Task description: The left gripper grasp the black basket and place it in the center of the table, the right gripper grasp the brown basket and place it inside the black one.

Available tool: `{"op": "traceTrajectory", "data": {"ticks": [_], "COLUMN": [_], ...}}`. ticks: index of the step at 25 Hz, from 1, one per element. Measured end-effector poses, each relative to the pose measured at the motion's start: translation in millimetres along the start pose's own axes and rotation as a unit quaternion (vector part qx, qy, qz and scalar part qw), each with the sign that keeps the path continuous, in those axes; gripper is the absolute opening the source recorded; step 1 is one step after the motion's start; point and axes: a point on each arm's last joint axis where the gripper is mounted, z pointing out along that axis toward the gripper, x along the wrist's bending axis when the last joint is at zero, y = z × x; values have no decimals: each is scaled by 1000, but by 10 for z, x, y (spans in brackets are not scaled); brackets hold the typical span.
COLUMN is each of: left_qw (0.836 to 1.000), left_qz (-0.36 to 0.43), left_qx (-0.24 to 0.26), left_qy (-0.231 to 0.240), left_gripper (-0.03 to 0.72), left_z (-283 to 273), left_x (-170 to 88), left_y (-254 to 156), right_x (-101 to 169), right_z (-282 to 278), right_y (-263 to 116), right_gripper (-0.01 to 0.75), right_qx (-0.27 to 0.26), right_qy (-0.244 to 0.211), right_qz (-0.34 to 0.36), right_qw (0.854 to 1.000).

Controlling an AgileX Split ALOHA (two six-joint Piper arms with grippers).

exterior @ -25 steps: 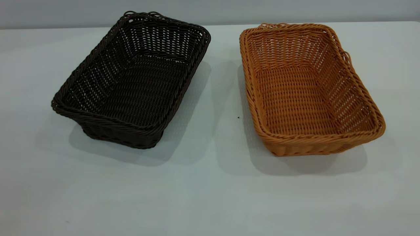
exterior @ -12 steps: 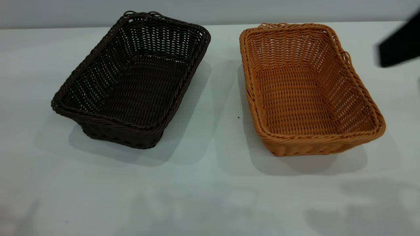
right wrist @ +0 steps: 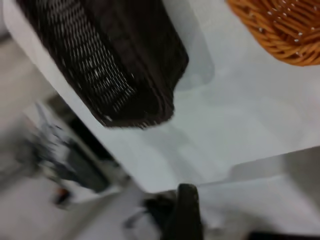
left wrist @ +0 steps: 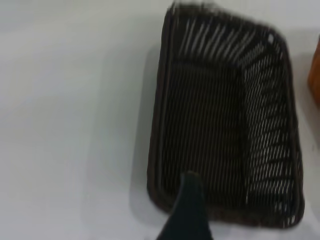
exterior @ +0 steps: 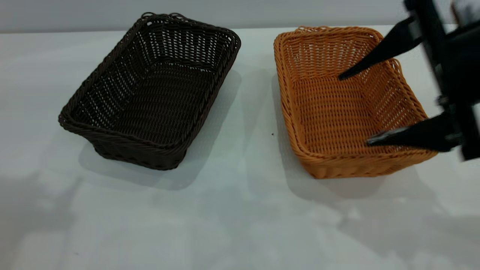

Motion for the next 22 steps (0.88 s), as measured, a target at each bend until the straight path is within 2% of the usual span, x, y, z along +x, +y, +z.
{"op": "traceTrajectory", "data": {"ticks": [3,7,10,13,17,22], "left_qw": [1000,999,998,998,997,998], "left_qz": [-13,-43,-61,-66,-69,-65], "left_qx": [-13,-14,-9,2,11,9], "left_qy": [-4,-13,-14,-14,-13,-5], "left_gripper": [590,590,590,590,590,590], "left_z": [69,170,233,291,340,350], "left_x": [17,36,54,74,91,110], "left_y": [48,58,48,24,2,5], "right_x": [-114,-299,-373,-336,-282,-320], "right_z": [192,404,539,623,643,692], "right_y": [135,160,179,228,339,358], "right_gripper": [591,591,591,591,591,591], "right_qx": [4,17,15,6,-35,-92], "right_qy": [-6,-47,-76,-82,-91,-128], "right_qz": [85,148,155,144,145,167], "right_qw": [996,988,985,986,985,973]}}
